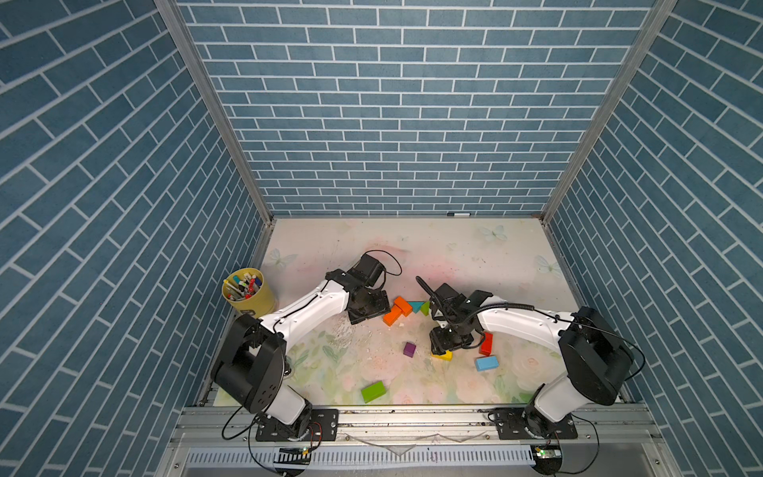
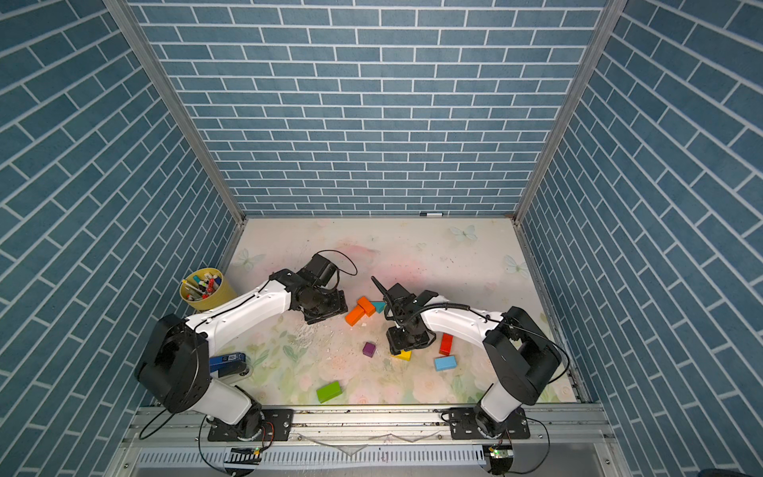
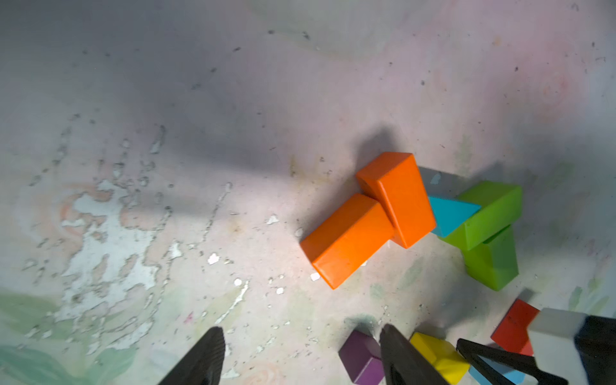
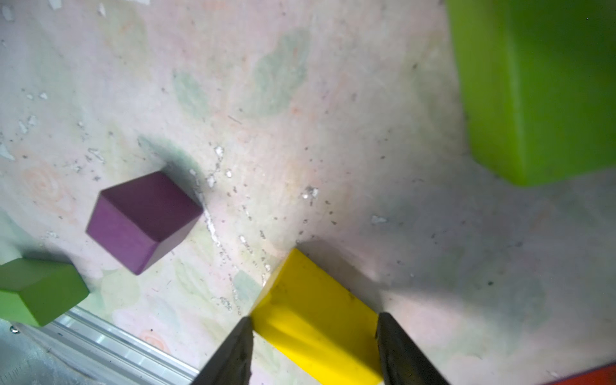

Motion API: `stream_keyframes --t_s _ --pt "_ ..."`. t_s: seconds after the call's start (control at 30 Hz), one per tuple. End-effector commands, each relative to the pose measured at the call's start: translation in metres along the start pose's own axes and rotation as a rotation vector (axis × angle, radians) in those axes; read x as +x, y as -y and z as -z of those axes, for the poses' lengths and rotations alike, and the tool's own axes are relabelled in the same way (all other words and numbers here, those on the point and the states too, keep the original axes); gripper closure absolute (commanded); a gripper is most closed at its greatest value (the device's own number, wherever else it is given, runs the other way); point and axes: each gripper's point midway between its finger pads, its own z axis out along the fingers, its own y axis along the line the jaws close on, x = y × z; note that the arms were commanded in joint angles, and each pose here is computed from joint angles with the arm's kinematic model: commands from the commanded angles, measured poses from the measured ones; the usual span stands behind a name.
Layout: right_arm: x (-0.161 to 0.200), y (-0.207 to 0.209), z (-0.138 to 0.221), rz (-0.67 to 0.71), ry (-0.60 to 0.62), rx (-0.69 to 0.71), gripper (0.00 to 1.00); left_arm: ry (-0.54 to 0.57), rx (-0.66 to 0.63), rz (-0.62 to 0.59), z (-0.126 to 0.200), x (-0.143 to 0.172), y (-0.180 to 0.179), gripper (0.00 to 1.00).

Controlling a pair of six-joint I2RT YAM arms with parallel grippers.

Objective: Assemble a heart with building blocks
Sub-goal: Pick up the building block from the center of the board, then move the building block to the center of the board.

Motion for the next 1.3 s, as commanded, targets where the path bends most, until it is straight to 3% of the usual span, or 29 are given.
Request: stream_keyframes --t_s 0.0,0.3,0.43,0.6,0.87,1.1,1.27 --pt "0.012 0.004 -0.009 0.035 -0.072 0.052 0.41 -0.015 -0.049 0.010 0.002 0.005 -0.024 0.24" --pt "0.026 0.020 -0.013 0.025 -0.122 0.161 0.49 -0.005 -0.040 0.040 0.007 0.006 -0.042 0.24" --pt "0.016 0.022 -0.002 0.028 -0.064 0.190 0.80 -0.005 -0.038 0.048 0.006 0.007 -0.047 0.24" --pt "-0.022 0.021 0.009 0.066 0.015 0.268 0.90 -0.010 -0.037 0.054 0.003 0.008 -0.049 0.25" --pt "-0.059 -0.012 -0.008 0.161 0.015 0.233 0.95 0.003 -0.046 0.082 0.009 0.012 -0.067 0.25" --pt "-0.046 -0.062 -0.015 0.289 0.003 0.122 0.94 0.006 -0.046 0.144 0.007 0.013 -0.086 0.25" --pt "-0.041 -0.072 -0.022 0.360 -0.062 0.083 0.90 -0.003 -0.046 0.150 0.003 0.013 -0.089 0.26"
